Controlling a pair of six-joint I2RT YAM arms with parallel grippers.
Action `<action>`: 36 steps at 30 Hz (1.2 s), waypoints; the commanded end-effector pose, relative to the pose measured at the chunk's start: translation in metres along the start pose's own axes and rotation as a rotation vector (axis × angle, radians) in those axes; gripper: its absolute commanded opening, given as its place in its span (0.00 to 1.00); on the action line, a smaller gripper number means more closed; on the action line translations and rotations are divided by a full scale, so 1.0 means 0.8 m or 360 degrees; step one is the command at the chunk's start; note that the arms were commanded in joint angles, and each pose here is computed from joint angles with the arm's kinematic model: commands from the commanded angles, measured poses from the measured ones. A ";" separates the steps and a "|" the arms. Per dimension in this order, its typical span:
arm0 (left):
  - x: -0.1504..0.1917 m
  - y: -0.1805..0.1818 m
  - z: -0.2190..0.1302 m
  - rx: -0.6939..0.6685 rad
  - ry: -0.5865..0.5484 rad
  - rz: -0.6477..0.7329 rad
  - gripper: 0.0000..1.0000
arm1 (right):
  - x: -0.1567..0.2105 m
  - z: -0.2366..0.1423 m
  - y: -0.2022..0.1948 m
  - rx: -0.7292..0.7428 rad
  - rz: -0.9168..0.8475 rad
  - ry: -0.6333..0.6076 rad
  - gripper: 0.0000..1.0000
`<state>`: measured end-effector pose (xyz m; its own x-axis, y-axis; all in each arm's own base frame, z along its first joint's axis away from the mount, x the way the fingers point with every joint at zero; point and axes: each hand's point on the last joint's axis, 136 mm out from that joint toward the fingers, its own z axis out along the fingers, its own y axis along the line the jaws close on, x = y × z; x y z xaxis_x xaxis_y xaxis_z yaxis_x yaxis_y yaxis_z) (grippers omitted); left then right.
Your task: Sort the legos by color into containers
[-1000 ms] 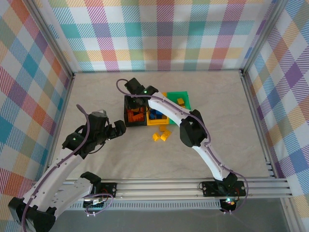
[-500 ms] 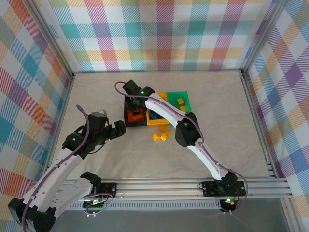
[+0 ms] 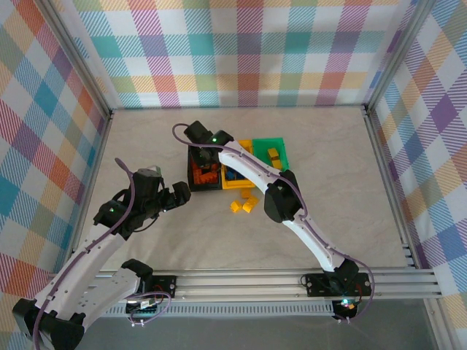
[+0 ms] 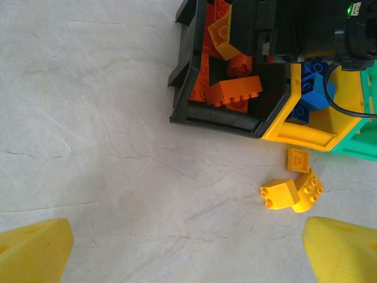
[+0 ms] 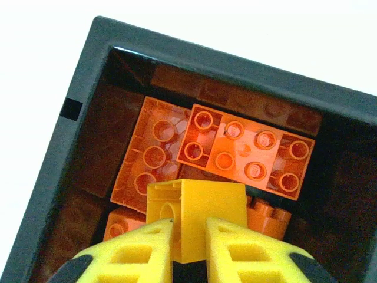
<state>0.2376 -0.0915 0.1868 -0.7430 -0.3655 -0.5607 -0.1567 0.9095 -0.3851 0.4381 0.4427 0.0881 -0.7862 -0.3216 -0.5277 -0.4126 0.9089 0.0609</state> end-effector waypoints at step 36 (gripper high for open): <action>0.000 0.014 -0.005 -0.0053 -0.0012 0.0000 1.00 | -0.058 -0.098 0.006 -0.0028 -0.0036 -0.0239 0.00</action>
<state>0.2338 -0.0884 0.1848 -0.7486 -0.3653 -0.5534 -0.1666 0.9114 -0.3762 0.4392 0.4410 0.1146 -0.7547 -0.3318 -0.5659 -0.4244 0.9048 0.0356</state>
